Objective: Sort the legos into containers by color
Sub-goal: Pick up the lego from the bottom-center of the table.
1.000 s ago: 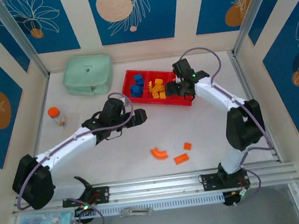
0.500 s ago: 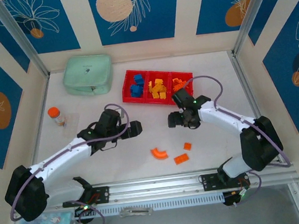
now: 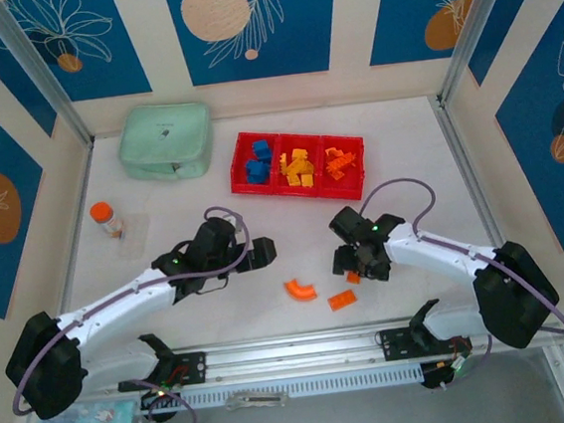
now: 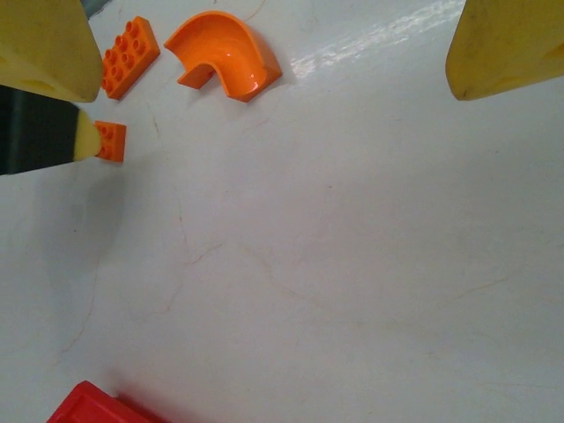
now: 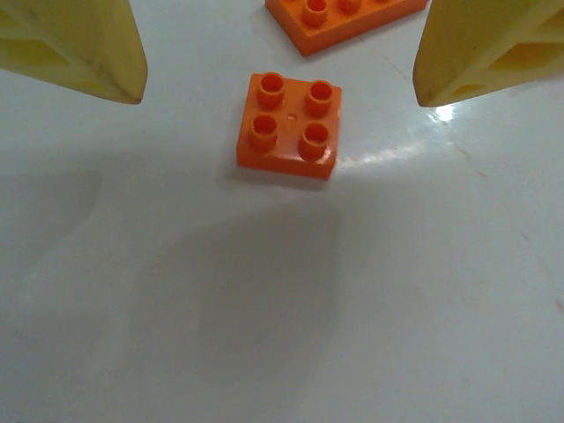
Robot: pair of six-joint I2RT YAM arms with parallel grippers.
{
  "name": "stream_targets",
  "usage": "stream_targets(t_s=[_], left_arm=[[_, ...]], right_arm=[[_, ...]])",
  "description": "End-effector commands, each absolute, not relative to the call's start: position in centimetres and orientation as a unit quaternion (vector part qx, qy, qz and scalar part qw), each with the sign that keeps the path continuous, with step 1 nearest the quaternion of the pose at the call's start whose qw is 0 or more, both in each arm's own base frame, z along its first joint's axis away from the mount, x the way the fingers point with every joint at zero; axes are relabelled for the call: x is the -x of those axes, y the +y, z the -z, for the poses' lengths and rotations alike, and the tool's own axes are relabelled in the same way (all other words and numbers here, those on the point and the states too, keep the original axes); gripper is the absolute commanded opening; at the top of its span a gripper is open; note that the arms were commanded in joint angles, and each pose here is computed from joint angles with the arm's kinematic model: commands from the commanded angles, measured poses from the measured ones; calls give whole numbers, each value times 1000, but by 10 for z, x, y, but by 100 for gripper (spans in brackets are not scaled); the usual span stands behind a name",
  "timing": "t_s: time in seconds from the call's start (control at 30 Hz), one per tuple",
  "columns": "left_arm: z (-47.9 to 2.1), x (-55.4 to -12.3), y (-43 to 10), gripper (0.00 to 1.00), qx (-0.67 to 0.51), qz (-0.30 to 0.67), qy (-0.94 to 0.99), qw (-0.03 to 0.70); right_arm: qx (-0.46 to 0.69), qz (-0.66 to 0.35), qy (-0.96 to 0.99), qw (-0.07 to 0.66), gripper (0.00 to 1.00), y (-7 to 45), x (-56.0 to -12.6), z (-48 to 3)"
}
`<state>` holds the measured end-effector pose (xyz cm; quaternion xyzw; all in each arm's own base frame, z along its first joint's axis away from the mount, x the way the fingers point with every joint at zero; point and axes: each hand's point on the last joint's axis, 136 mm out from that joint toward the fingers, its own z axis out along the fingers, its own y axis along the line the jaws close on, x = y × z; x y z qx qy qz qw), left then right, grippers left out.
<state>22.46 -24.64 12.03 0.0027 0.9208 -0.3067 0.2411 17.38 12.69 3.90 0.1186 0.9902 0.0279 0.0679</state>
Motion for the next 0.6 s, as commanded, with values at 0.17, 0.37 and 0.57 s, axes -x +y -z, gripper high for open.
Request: stream_targets(t_s=[0.17, 0.37, 0.57], left_arm=[[-118, -227, -256, 99, -5, 305, 922, 239], [-118, -227, -258, 99, -4, 307, 921, 239], [-116, -226, -256, 99, -2, 304, 923, 237]], right_arm=[[-158, -21, 985, 73, 69, 132, -169, -30], [-154, -2, 986, 69, 61, 133, -169, -23], [-142, -1, 988, 64, 55, 136, -169, -15]])
